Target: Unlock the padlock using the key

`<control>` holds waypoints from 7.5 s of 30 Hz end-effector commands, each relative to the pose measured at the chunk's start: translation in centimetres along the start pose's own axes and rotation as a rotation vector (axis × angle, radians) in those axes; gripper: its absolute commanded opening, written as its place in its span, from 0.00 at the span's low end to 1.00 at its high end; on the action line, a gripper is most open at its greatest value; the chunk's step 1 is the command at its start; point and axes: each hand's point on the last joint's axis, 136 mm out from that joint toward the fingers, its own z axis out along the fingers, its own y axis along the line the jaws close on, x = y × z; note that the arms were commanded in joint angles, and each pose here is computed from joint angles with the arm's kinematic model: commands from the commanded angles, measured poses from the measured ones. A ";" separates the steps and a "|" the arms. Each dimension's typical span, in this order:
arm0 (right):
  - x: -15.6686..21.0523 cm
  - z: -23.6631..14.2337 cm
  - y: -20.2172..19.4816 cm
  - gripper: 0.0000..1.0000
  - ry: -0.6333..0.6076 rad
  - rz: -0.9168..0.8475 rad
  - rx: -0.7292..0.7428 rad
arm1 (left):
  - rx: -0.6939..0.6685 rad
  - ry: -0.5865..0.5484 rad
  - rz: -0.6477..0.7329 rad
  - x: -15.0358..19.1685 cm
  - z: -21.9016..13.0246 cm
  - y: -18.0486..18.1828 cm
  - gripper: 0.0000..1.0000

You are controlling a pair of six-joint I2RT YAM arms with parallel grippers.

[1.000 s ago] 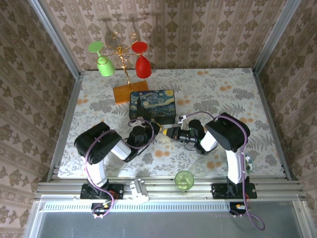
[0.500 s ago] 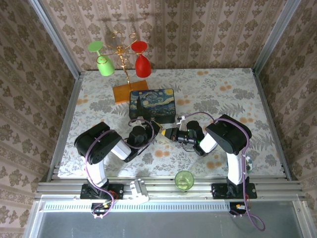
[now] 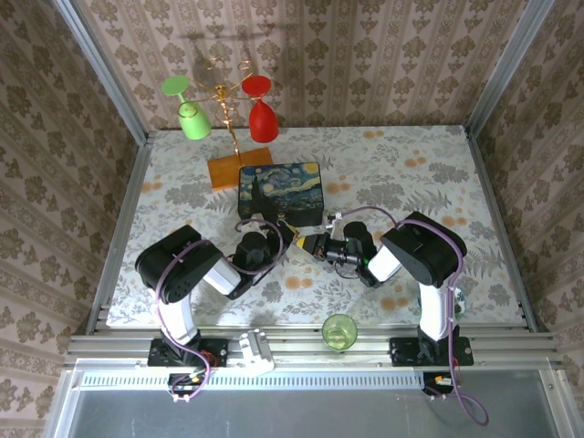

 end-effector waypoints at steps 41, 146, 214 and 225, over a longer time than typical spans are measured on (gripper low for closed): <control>-3.3 -1.0 6.3 0.00 0.155 -0.047 -0.271 | 0.315 0.090 -0.042 1.3 0.1 -10.9 0.00; -2.7 2.6 3.3 0.00 0.073 0.107 -0.119 | 0.208 0.159 -0.058 4.8 0.5 -6.6 0.00; -3.7 -1.9 -1.9 0.29 0.133 -0.261 0.408 | -0.046 0.097 0.060 0.6 2.3 3.1 0.40; -3.2 -1.5 -1.0 0.33 0.238 -0.452 0.442 | -0.106 0.030 0.088 -1.6 0.1 4.7 0.54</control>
